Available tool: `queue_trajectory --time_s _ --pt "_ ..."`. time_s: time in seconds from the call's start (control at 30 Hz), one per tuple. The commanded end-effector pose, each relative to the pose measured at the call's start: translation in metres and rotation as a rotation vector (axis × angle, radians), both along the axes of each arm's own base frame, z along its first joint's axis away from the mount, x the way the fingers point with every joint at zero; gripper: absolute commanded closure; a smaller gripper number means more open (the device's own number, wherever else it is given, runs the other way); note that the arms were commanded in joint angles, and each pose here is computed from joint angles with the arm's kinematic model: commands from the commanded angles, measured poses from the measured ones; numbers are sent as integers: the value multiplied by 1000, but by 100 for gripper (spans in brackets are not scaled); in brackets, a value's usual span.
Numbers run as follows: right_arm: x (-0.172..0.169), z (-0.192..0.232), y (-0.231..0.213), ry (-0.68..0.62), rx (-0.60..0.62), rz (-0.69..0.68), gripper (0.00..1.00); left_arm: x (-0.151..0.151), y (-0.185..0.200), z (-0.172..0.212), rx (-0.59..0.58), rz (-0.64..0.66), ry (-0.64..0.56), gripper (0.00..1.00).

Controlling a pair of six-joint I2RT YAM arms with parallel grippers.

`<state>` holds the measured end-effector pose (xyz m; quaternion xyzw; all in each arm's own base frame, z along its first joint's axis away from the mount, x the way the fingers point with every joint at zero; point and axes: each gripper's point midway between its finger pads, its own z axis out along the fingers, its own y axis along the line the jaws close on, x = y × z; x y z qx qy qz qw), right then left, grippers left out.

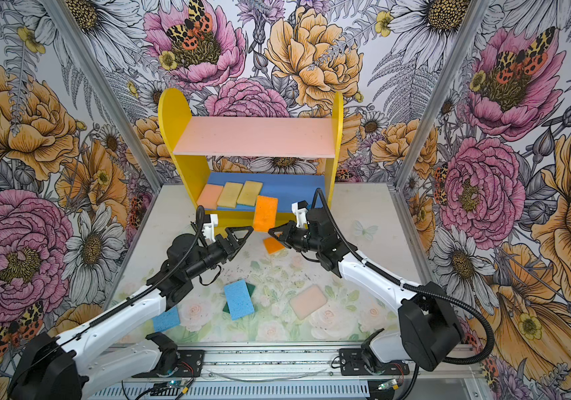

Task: Place and organize the cleaning sponges onto the shelf
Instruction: 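Carry the orange sponge to the shelf with the right gripper while left follows, then set the orange sponge on the blue shelf, open right gripper while left retracts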

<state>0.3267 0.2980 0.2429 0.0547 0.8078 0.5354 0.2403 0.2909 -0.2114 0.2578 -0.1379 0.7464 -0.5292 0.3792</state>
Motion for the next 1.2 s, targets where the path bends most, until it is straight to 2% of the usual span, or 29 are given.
queue_trajectory --time_s 0.0,0.1,0.2,0.37,0.7,1.17 --pt "19 7 -2 -45 -50 -8 100 -12 60 -23 226 165 75 1" --pt "35 5 0 -46 -78 -12 100 -27 114 -22 323 338 98 1" --pt "51 1 4 -32 -86 -20 100 -44 153 -19 366 466 103 1" --pt "81 -4 7 -16 -97 -70 100 -59 183 -26 384 555 147 1" --pt "121 -27 17 37 -108 -126 100 -61 191 -37 368 535 183 1" --pt "140 -45 9 66 -128 -176 100 -58 188 -45 370 495 210 1"
